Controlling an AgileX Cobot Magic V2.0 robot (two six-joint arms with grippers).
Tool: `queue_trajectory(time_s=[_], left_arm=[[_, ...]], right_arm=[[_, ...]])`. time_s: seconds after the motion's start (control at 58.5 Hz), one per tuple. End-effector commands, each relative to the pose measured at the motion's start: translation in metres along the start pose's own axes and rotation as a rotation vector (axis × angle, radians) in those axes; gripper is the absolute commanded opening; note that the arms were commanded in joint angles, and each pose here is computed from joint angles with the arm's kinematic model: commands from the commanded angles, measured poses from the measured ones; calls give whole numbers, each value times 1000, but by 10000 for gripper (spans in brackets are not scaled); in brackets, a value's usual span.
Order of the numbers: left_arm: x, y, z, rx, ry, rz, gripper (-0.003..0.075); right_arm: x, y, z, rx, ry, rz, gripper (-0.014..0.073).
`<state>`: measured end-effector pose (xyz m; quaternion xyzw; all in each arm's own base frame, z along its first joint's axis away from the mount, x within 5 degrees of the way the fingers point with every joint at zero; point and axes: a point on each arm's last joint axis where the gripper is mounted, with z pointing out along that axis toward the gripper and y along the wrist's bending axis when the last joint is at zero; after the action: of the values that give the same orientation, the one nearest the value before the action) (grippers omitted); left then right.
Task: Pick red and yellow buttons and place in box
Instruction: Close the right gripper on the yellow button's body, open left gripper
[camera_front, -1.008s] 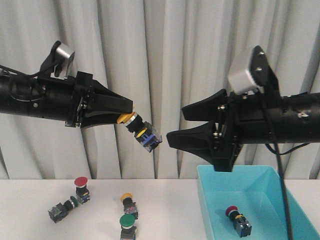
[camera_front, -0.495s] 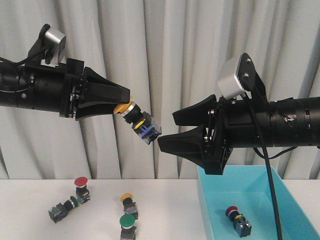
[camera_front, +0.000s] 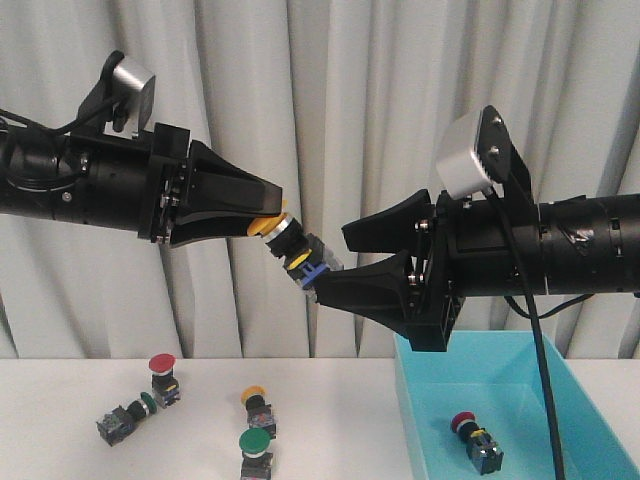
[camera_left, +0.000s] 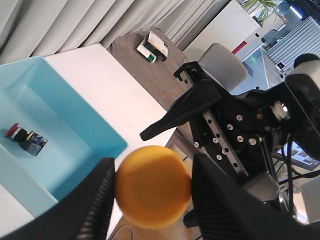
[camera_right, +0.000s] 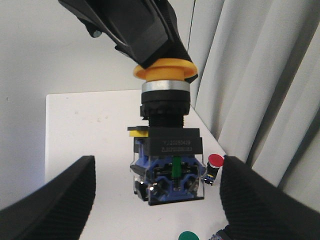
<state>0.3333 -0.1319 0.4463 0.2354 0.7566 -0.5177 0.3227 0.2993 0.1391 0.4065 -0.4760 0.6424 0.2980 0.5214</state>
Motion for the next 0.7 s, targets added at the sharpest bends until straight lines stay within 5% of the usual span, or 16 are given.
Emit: queue_trajectory(time_s=[0.0, 0.683], left_arm=[[-7, -33, -12, 72, -57, 46, -6], [-8, -33, -12, 75, -58, 43, -6]], right_arm=[[-23, 5, -11, 29, -89, -25, 521], [-27, 3, -11, 38, -115, -19, 521]])
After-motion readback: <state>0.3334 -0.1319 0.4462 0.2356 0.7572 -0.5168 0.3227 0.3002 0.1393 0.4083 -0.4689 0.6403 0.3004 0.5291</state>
